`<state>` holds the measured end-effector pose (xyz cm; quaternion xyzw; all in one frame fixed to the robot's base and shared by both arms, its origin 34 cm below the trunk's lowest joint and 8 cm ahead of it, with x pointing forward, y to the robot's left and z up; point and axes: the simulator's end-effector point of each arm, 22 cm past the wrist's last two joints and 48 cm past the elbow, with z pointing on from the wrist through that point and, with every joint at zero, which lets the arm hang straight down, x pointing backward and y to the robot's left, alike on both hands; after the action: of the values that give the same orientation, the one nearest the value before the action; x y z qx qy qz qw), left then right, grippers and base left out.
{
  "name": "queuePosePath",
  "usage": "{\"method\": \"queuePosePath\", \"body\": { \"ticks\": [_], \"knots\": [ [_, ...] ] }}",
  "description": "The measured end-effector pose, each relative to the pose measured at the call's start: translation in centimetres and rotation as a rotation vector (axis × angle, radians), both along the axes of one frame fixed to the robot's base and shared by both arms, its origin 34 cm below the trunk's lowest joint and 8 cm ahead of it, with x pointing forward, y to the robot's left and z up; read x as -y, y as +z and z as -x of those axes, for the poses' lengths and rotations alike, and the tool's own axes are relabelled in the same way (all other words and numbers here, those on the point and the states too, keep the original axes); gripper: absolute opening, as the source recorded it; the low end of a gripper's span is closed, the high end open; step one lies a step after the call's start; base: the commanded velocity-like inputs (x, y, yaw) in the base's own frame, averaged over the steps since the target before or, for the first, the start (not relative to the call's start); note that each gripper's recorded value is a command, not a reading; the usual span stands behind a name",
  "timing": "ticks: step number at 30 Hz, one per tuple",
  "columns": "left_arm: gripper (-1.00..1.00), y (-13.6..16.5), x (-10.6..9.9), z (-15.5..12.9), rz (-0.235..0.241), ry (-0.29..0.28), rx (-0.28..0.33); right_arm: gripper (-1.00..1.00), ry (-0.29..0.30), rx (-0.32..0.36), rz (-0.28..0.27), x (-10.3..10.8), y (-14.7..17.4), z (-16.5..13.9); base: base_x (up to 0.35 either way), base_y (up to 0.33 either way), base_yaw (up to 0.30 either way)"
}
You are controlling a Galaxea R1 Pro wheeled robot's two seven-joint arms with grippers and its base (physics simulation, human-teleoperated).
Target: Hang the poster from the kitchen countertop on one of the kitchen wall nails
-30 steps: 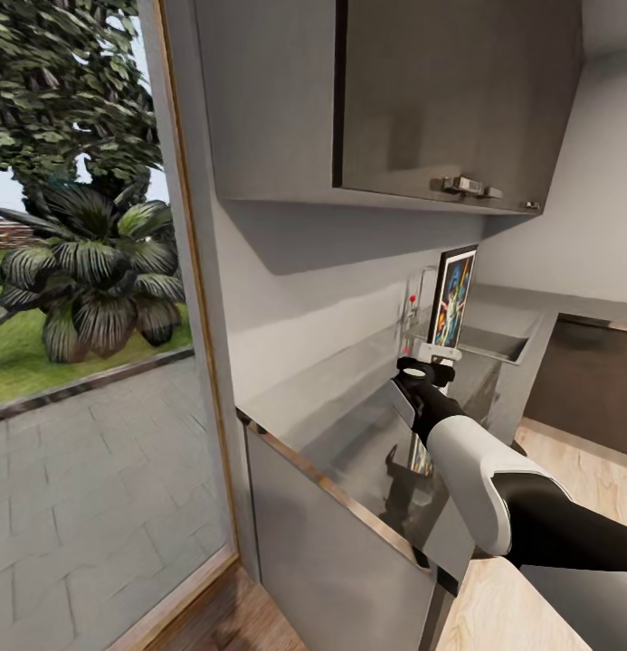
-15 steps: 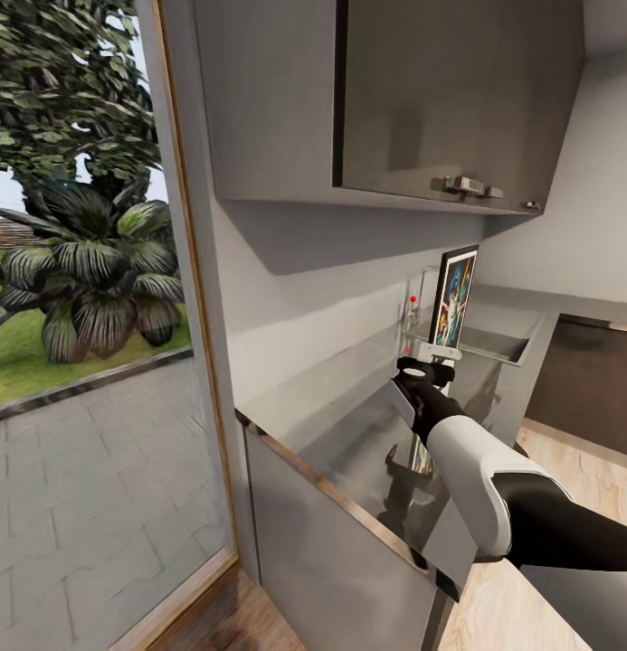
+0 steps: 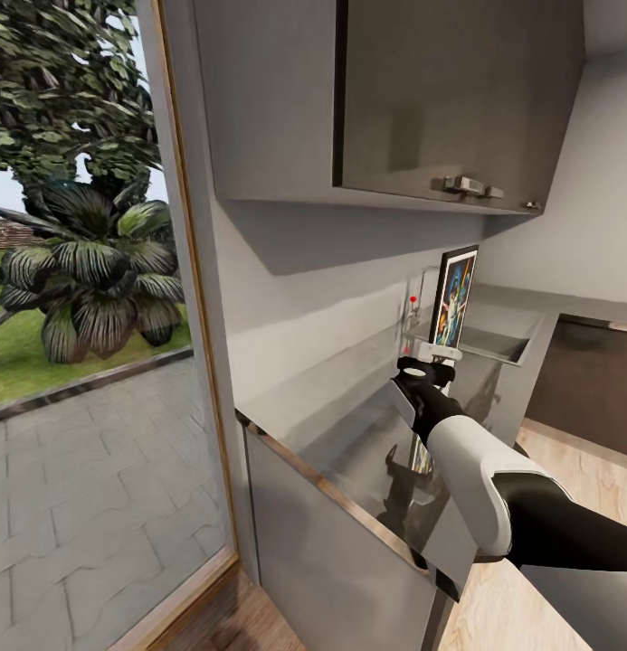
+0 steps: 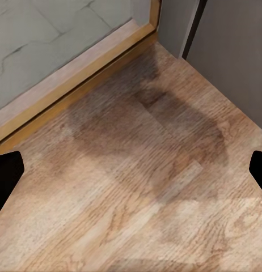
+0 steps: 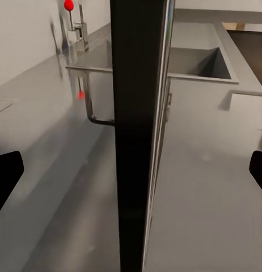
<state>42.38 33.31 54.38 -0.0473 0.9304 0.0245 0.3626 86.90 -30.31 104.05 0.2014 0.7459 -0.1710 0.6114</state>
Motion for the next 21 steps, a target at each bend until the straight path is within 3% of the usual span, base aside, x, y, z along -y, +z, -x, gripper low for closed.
{"method": "queuePosePath", "body": {
  "ticks": [21],
  "knots": [
    [1.00, 0.00, 0.09, 0.00, 0.001, -0.001, 0.000, 1.00, 0.000, 0.003, 0.000, 0.02, 0.14, -0.02, -0.001, 0.000, 0.000]
  ]
}}
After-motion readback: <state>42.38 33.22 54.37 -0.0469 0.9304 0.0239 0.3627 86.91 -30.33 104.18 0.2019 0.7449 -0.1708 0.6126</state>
